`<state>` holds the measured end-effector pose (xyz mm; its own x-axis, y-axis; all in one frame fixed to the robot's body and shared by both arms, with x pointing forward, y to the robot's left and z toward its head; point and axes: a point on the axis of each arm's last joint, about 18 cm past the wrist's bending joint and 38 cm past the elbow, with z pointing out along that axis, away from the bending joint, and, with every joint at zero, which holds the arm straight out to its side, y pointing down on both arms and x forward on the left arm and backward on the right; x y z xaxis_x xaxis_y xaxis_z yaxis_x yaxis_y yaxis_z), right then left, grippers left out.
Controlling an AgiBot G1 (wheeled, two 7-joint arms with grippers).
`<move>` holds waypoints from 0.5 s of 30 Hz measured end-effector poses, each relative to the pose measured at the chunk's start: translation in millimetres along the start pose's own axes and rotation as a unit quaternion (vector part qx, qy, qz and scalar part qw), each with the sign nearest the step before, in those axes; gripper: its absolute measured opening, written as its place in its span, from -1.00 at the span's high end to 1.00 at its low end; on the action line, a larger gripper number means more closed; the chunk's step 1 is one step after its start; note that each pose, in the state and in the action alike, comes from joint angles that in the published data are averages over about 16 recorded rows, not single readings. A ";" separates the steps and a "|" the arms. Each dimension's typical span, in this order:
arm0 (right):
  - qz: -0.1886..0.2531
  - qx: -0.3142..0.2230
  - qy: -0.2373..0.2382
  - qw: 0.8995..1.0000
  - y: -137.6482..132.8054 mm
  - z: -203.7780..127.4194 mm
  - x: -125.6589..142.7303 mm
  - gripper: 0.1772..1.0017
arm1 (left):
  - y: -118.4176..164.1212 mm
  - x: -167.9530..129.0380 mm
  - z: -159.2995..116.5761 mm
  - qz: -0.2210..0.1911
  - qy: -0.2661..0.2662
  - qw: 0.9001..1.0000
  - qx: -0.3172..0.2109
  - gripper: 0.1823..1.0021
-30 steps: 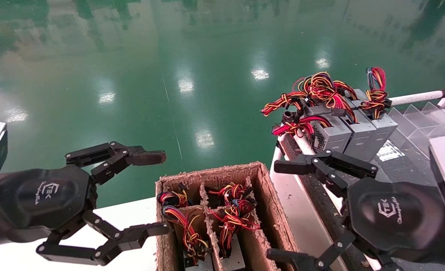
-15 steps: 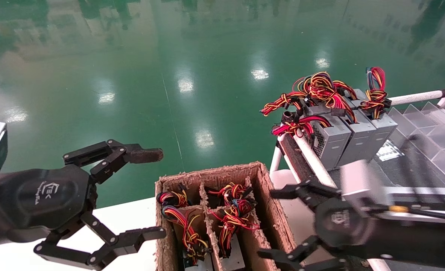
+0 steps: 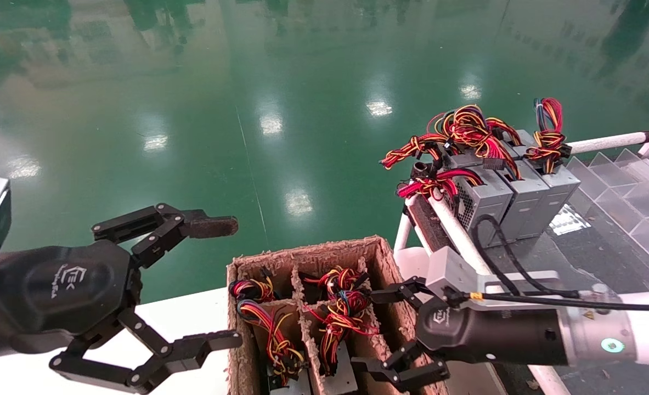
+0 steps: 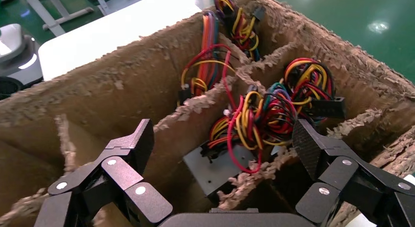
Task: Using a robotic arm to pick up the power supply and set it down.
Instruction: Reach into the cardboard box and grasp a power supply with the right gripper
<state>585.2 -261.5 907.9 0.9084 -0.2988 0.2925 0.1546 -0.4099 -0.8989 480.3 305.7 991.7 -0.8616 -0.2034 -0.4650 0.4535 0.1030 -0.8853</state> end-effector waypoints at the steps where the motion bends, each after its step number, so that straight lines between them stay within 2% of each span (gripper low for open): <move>1: 0.001 0.000 0.001 1.000 1.3 2.4 1.6 -1.00 | 0.0 0.0 0.0 0.000 0.000 1.000 0.000 -1.00; 15: 0.010 0.004 0.008 1.000 12.5 24.3 12.4 -0.87 | 0.0 0.0 0.0 0.000 0.000 1.000 0.000 -1.00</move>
<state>607.9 -249.4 892.3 0.9046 -0.3213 0.2802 0.1397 -0.3977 -0.9068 480.3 305.7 991.7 -0.8616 -0.2034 -0.4650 0.4535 0.1030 -0.8853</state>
